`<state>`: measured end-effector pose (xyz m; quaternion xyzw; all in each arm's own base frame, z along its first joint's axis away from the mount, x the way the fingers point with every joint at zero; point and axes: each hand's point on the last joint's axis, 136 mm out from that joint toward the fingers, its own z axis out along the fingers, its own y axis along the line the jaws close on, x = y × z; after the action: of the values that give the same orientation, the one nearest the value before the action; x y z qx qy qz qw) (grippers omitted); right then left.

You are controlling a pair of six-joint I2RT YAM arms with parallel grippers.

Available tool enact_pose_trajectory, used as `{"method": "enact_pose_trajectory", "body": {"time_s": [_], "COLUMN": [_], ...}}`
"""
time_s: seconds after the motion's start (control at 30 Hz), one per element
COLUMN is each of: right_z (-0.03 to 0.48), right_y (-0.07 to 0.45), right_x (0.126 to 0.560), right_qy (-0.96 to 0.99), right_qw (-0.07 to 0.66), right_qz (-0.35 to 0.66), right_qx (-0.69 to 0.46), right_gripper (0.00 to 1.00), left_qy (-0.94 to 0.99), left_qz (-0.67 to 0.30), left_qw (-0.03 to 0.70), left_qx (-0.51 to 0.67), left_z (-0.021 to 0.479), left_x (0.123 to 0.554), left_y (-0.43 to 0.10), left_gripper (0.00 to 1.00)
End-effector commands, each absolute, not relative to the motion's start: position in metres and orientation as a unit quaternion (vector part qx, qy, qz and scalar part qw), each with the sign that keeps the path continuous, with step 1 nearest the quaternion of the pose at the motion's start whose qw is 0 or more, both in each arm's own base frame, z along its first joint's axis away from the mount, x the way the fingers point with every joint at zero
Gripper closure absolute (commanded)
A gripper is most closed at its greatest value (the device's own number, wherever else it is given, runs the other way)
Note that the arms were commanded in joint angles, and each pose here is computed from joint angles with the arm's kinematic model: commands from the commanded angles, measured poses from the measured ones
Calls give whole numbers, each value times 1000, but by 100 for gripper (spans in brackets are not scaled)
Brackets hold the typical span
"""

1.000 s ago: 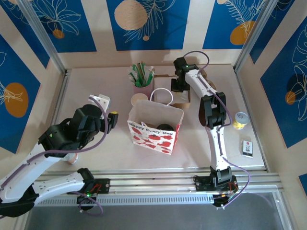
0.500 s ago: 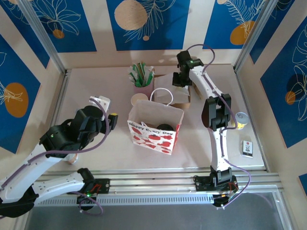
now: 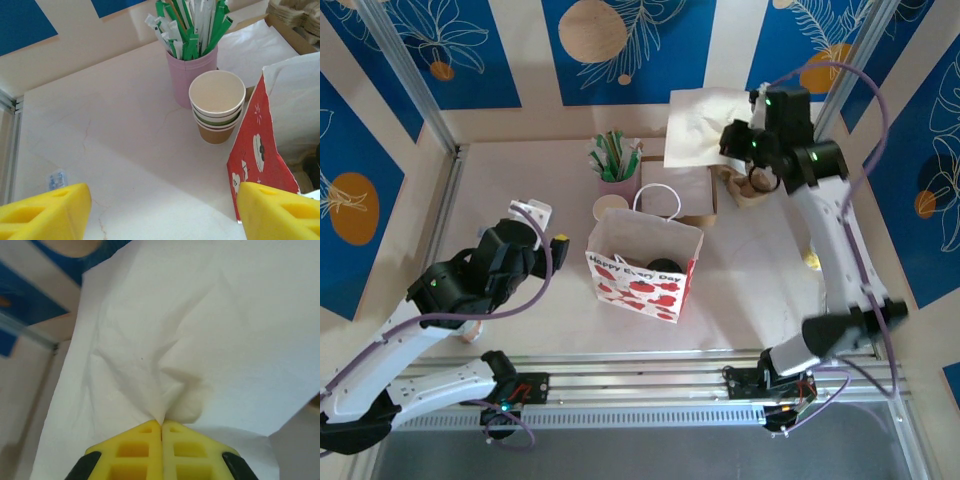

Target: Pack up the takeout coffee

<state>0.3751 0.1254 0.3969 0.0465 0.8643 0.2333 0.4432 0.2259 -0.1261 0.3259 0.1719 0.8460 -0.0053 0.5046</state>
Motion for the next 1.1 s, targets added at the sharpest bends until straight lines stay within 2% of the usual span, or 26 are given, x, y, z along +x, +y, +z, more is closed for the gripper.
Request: {"method": "enact_pose_trajectory", "body": {"time_s": [0.0, 0.23, 0.4, 0.57, 1.07], "right_z": [412, 418, 386, 353, 299], "right_y": [147, 173, 204, 230, 252], "right_x": [334, 236, 203, 191, 213], "right_qy": [842, 807, 809, 814, 872], "right_qw": [454, 464, 450, 444, 381], "right_qz": [292, 360, 365, 359, 301], "right_qx": [15, -57, -97, -109, -57], "right_gripper": [100, 100, 100, 100, 100], "left_qy": [839, 846, 849, 852, 859], "left_qz": [4, -20, -31, -24, -26], "left_qw": [517, 513, 510, 509, 497], "left_qx": [166, 144, 132, 122, 122], "left_z": [329, 320, 308, 290, 260], "left_x": [234, 247, 255, 259, 254], "left_y": [-122, -118, -115, -107, -102], "left_gripper": [20, 16, 15, 15, 15]}}
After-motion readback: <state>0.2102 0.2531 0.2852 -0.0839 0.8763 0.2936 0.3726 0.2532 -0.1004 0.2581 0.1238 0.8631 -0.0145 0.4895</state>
